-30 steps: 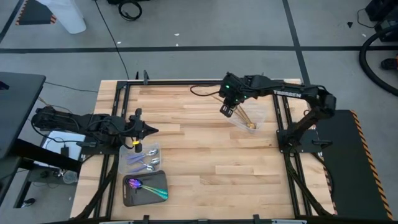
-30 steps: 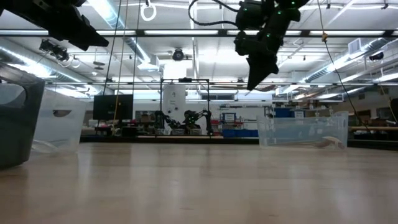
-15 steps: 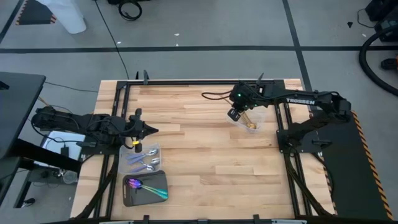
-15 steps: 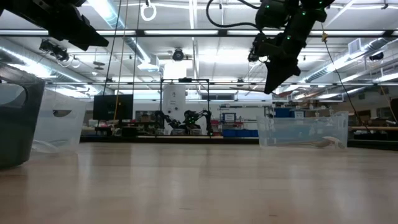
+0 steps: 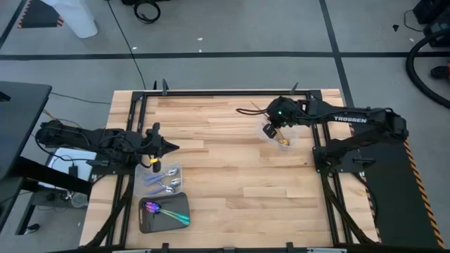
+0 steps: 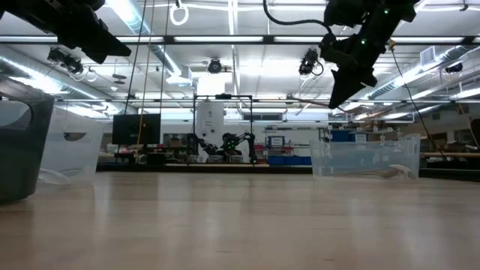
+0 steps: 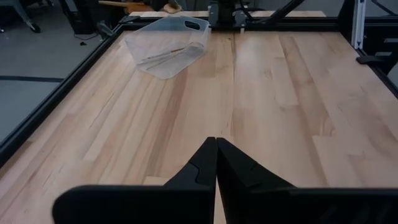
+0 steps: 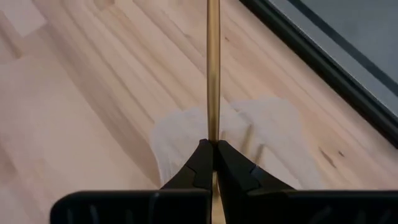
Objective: Sort silverware by color (type)
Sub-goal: Put the gold spoon into the top transparent bin
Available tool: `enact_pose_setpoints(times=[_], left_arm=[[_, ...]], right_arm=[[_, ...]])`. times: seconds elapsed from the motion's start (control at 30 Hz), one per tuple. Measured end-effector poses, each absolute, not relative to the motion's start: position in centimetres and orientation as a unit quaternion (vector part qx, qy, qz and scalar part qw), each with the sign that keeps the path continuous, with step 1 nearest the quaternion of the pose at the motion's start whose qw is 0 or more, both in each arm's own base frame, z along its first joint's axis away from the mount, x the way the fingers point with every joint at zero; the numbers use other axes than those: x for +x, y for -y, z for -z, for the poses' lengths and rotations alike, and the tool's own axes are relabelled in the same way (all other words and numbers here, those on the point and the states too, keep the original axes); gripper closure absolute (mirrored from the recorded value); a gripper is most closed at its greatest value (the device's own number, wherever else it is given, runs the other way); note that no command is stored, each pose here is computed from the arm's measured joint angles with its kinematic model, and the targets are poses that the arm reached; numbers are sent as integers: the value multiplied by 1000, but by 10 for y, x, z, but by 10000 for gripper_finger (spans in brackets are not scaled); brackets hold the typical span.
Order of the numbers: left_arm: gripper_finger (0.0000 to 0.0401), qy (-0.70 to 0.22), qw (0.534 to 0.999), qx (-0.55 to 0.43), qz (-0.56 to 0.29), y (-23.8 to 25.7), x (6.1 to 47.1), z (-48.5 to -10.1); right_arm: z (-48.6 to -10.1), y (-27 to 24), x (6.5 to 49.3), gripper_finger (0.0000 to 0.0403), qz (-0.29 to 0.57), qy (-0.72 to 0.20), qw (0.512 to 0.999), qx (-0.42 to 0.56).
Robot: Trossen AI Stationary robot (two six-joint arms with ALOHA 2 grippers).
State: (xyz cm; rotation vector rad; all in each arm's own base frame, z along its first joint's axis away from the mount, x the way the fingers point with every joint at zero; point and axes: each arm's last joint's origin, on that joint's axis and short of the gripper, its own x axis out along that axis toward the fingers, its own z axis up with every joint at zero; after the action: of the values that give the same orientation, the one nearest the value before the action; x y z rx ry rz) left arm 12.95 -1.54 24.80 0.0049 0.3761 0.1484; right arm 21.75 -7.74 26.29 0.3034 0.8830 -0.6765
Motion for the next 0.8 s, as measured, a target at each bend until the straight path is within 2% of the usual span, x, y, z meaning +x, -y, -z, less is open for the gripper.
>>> enact_pose_setpoints(times=[0.8], left_arm=[[388,-185,979,-22,-78,15,130,-248]], right_arm=[[-210,74,201,388,341,-416,825,174]])
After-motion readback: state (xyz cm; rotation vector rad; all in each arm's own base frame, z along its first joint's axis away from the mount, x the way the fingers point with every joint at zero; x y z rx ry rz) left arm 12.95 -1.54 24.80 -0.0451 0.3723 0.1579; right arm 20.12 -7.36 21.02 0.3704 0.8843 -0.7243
